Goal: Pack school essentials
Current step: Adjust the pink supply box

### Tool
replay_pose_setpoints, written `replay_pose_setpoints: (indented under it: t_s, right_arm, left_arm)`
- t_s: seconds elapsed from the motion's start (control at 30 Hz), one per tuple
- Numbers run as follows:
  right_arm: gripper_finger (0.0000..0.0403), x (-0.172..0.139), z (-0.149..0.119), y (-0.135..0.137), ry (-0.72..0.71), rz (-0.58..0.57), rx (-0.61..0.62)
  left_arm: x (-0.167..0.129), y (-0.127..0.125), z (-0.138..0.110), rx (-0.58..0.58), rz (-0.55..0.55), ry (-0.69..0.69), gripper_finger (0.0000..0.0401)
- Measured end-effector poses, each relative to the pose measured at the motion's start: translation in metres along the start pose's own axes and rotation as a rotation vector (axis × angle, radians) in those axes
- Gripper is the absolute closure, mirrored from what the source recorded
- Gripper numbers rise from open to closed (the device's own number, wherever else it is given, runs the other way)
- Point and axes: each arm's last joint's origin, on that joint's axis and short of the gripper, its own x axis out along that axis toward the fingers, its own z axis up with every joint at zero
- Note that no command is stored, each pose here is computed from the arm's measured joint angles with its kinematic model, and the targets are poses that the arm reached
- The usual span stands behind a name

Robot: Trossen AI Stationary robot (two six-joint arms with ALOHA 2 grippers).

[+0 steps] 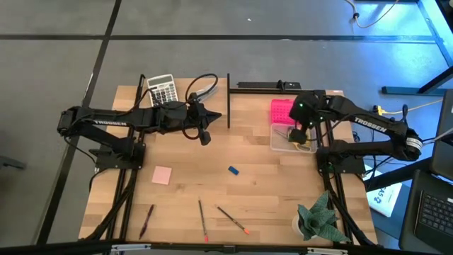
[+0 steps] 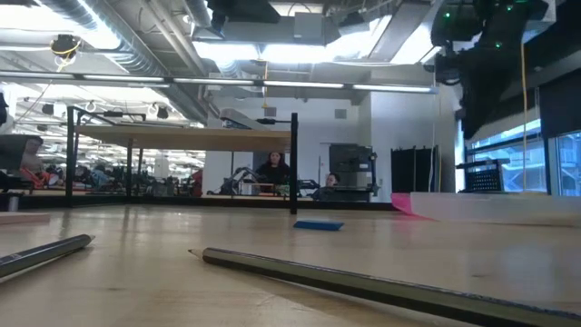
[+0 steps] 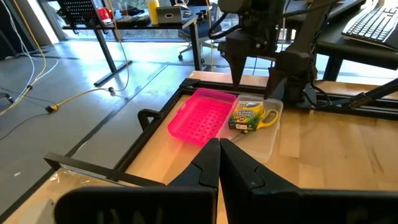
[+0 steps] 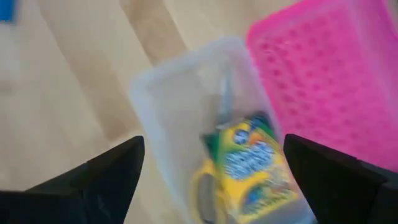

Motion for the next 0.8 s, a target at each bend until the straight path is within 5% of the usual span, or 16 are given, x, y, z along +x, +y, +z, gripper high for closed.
replay_pose_setpoints:
  t_s: [0.17, 0.8]
  right_arm:
    - [0.0018, 0.012, 0.005, 0.012, -0.038, 0.101, 0.005]
    - [0.0018, 0.071, 0.026, 0.028, 0.117, 0.063, -0.068]
  left_arm:
    - [0.000, 0.000, 0.000, 0.000, 0.000, 0.000, 0.0401]
    - [0.001, 0.002, 0.000, -0.020, 0.008, 0.000, 0.0401]
